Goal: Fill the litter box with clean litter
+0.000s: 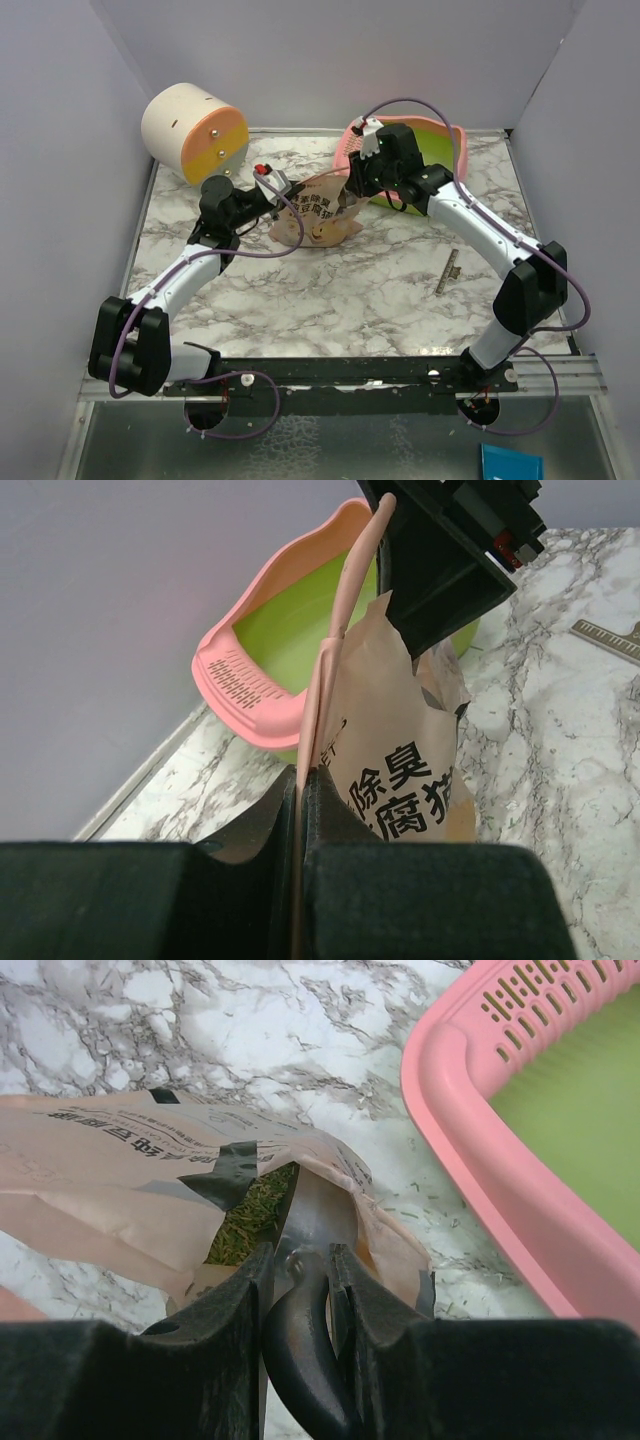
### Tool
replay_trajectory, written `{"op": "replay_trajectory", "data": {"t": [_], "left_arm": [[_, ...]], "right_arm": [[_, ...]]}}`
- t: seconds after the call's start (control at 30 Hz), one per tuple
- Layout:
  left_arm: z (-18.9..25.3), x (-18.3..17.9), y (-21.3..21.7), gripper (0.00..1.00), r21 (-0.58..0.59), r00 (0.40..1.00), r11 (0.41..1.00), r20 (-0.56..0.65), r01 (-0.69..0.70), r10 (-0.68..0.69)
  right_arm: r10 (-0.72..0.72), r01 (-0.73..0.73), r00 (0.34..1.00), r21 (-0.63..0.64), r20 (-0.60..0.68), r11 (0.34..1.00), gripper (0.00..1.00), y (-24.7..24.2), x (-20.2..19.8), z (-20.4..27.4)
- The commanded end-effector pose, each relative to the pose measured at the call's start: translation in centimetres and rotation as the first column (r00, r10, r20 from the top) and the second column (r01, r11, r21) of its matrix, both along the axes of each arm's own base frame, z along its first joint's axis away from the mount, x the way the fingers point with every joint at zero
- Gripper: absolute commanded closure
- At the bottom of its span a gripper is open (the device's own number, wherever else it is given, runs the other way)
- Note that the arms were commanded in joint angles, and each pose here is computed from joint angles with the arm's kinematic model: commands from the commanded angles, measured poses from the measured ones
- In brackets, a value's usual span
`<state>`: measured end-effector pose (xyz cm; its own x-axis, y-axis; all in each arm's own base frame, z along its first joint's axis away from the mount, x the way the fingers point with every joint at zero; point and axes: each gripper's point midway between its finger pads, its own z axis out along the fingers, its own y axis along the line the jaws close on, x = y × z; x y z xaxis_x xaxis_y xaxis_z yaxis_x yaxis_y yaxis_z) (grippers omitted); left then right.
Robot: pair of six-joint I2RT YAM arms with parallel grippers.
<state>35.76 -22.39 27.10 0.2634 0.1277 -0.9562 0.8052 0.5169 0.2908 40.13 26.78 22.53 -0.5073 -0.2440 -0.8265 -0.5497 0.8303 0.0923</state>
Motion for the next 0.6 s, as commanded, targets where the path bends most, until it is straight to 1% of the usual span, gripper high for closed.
{"op": "replay_trajectory", "data": {"t": [0.0, 0.17, 0.37, 0.57], "left_arm": [[5.0, -0.8, -0.4, 1.00, -0.078, 0.984, 0.997, 0.177, 0.021, -0.007], [4.7, -0.7, -0.4, 1.00, -0.090, 0.986, 0.996, 0.169, 0.019, -0.004], [4.8, -0.2, -0.3, 1.00, -0.112, 0.986, 0.994, 0.166, 0.003, 0.016], [4.5, 0.2, -0.6, 1.00, -0.119, 0.989, 0.993, 0.151, 0.016, 0.003]], "right_arm": [[-0.023, 0.007, 0.991, -0.125, -0.128, 0.992, 0.99, -1.3, -0.5, -7.5], [0.009, -0.026, 0.982, -0.088, -0.188, 0.996, 0.99, -0.6, -1.6, -9.6], [0.056, -0.070, 0.971, -0.054, -0.231, 0.996, 0.99, 0.0, -2.9, -10.6], [0.088, -0.100, 0.958, -0.029, -0.273, 0.995, 0.99, 0.6, -3.6, -11.7]]}}
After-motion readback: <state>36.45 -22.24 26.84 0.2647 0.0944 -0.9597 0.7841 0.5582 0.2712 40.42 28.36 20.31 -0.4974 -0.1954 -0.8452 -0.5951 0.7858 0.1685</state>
